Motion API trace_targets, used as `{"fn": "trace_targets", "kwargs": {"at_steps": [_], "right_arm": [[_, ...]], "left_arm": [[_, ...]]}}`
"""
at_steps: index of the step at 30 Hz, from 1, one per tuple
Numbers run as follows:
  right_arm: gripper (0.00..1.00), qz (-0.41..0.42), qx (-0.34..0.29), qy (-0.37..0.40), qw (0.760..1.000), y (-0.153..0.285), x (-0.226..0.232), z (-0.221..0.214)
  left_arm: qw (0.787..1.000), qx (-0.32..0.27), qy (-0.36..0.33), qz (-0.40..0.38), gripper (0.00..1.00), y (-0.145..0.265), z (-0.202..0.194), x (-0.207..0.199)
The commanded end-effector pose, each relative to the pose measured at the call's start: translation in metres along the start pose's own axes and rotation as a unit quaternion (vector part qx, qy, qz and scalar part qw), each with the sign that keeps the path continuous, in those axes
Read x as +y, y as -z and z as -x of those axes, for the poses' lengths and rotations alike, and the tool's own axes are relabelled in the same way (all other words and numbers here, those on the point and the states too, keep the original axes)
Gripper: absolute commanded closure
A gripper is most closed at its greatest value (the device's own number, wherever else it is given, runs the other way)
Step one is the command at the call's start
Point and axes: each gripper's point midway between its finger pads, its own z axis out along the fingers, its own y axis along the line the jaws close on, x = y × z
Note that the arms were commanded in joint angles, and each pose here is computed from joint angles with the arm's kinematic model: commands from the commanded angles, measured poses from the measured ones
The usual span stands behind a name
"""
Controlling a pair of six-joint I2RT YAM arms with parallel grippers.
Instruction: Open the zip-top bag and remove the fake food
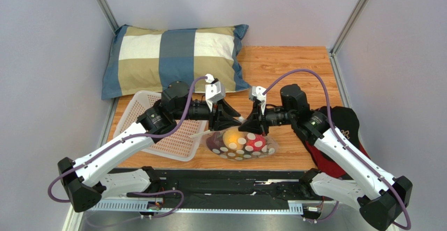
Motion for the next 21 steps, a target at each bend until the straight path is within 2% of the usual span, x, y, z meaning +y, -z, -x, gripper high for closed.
{"fn": "trace_targets", "kwargs": {"at_steps": [1, 6, 8, 9, 12, 17, 18, 19, 21], "right_arm": [[1.00, 0.008, -0.020, 0.020, 1.000, 0.006, 0.009, 0.018], [1.00, 0.011, -0.021, 0.021, 0.999, 0.006, 0.010, 0.021], [1.00, 0.011, -0.021, 0.020, 1.000, 0.006, 0.010, 0.021], [1.00, 0.011, -0.020, 0.019, 1.000, 0.006, 0.010, 0.021], [1.00, 0.014, -0.018, 0.017, 1.000, 0.006, 0.011, 0.020], [0.99, 0.012, -0.020, 0.011, 1.000, 0.008, 0.012, 0.022], [0.78, -0.001, -0.022, 0.006, 1.000, 0.009, 0.009, 0.023], [0.68, -0.009, -0.024, 0.005, 1.000, 0.010, 0.008, 0.025], [0.57, -0.018, -0.033, 0.010, 0.999, 0.013, 0.008, 0.029]], "left_arm": [[1.000, -0.007, -0.022, -0.017, 0.58, -0.005, 0.009, -0.001], [1.000, -0.002, -0.024, -0.010, 0.57, -0.007, 0.006, 0.004], [1.000, -0.002, -0.027, -0.007, 0.60, -0.007, 0.007, 0.005], [1.000, -0.002, -0.027, -0.007, 0.69, -0.008, 0.007, 0.005], [1.000, 0.000, -0.023, -0.001, 0.86, -0.009, 0.006, 0.009], [1.000, -0.001, -0.019, -0.004, 1.00, -0.012, 0.008, 0.009], [1.000, 0.000, -0.018, -0.001, 1.00, -0.012, 0.008, 0.010], [1.000, 0.000, -0.017, 0.000, 1.00, -0.011, 0.008, 0.010], [1.000, -0.003, -0.016, 0.001, 1.00, -0.009, 0.008, 0.009]]}}
